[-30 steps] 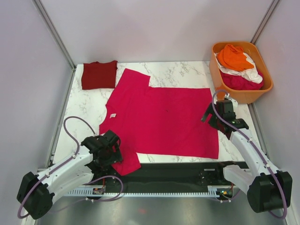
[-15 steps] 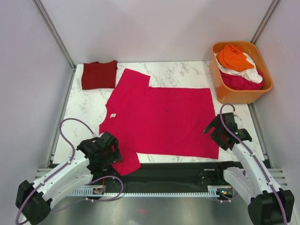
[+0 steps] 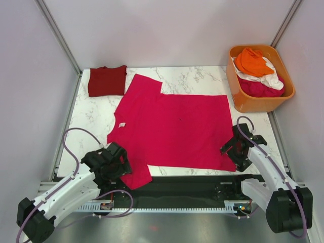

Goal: Fold and stack the t-shirts
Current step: Flatten the tshirt out, then fold the tshirt

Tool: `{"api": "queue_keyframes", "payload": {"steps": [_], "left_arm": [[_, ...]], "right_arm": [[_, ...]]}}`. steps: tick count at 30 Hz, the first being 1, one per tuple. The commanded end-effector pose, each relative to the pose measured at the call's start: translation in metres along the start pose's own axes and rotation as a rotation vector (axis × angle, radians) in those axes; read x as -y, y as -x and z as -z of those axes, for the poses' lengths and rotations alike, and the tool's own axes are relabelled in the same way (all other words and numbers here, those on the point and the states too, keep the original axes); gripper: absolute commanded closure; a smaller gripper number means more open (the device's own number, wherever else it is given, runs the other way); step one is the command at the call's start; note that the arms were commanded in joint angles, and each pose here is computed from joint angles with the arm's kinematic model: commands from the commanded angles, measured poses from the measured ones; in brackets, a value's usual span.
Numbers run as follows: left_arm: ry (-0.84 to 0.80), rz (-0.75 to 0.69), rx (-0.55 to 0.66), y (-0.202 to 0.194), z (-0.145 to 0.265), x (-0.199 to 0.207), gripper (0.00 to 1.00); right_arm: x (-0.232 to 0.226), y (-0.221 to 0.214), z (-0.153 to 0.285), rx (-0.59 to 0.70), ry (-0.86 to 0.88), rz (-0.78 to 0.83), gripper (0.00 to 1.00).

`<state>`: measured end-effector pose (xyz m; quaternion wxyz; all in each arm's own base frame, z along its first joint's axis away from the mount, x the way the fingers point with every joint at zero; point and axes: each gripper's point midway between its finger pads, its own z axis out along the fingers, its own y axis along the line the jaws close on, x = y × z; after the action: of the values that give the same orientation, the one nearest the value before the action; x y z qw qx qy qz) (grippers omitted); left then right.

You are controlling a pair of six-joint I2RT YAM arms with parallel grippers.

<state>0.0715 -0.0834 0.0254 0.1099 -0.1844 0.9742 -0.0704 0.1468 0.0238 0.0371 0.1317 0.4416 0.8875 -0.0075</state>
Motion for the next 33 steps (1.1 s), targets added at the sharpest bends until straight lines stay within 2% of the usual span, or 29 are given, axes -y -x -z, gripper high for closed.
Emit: {"api": "queue_keyframes", "payload": {"steps": [1,6,7,8,11,12,13,15,18,21,25,26,29,31,33], "left_arm": [[-0.038,0.030,0.011,0.008,0.013,0.015,0.11],[-0.034,0.031,0.008,0.010,0.015,0.018,0.11],[-0.034,0.031,0.008,0.010,0.015,0.018,0.11],[-0.032,0.034,0.008,0.010,0.014,0.017,0.11],[-0.036,0.044,0.014,0.012,0.016,0.019,0.11],[-0.035,0.049,0.015,0.014,0.017,0.020,0.11],[-0.037,0.055,0.018,0.015,0.018,0.021,0.11],[-0.036,0.058,0.018,0.017,0.019,0.022,0.11],[-0.033,0.062,0.018,0.018,0.020,0.023,0.11],[-0.038,0.064,0.022,0.019,0.020,0.023,0.11],[-0.040,0.064,0.022,0.018,0.020,0.023,0.11],[-0.041,0.066,0.024,0.018,0.020,0.022,0.11],[-0.044,0.069,0.027,0.017,0.018,0.020,0.11],[-0.046,0.073,0.029,0.018,0.018,0.020,0.11],[-0.049,0.077,0.032,0.018,0.019,0.020,0.11]], "right_arm": [[0.002,-0.018,0.008,-0.113,-0.014,-0.021,0.02],[0.006,-0.008,0.012,-0.112,-0.112,0.001,0.07],[0.005,-0.005,0.011,-0.102,-0.118,0.004,0.11],[0.007,-0.005,0.007,-0.107,-0.140,-0.001,0.23],[0.006,-0.005,0.001,-0.108,-0.141,-0.020,0.32],[0.005,-0.005,-0.001,-0.110,-0.138,-0.027,0.44],[0.005,-0.006,-0.004,-0.113,-0.134,-0.037,0.47],[0.007,-0.015,-0.010,-0.147,-0.120,-0.046,0.49],[0.007,-0.023,-0.014,-0.180,-0.104,-0.041,0.45],[0.009,-0.034,-0.015,-0.237,-0.121,-0.046,0.38],[0.006,-0.037,-0.022,-0.254,-0.133,-0.013,0.46],[0.005,-0.037,-0.025,-0.255,-0.141,-0.005,0.49],[0.012,-0.052,-0.037,-0.300,-0.139,-0.028,0.74],[0.011,-0.057,-0.044,-0.311,-0.115,-0.042,0.78],[0.011,-0.057,-0.049,-0.303,-0.095,-0.031,0.98]]}}
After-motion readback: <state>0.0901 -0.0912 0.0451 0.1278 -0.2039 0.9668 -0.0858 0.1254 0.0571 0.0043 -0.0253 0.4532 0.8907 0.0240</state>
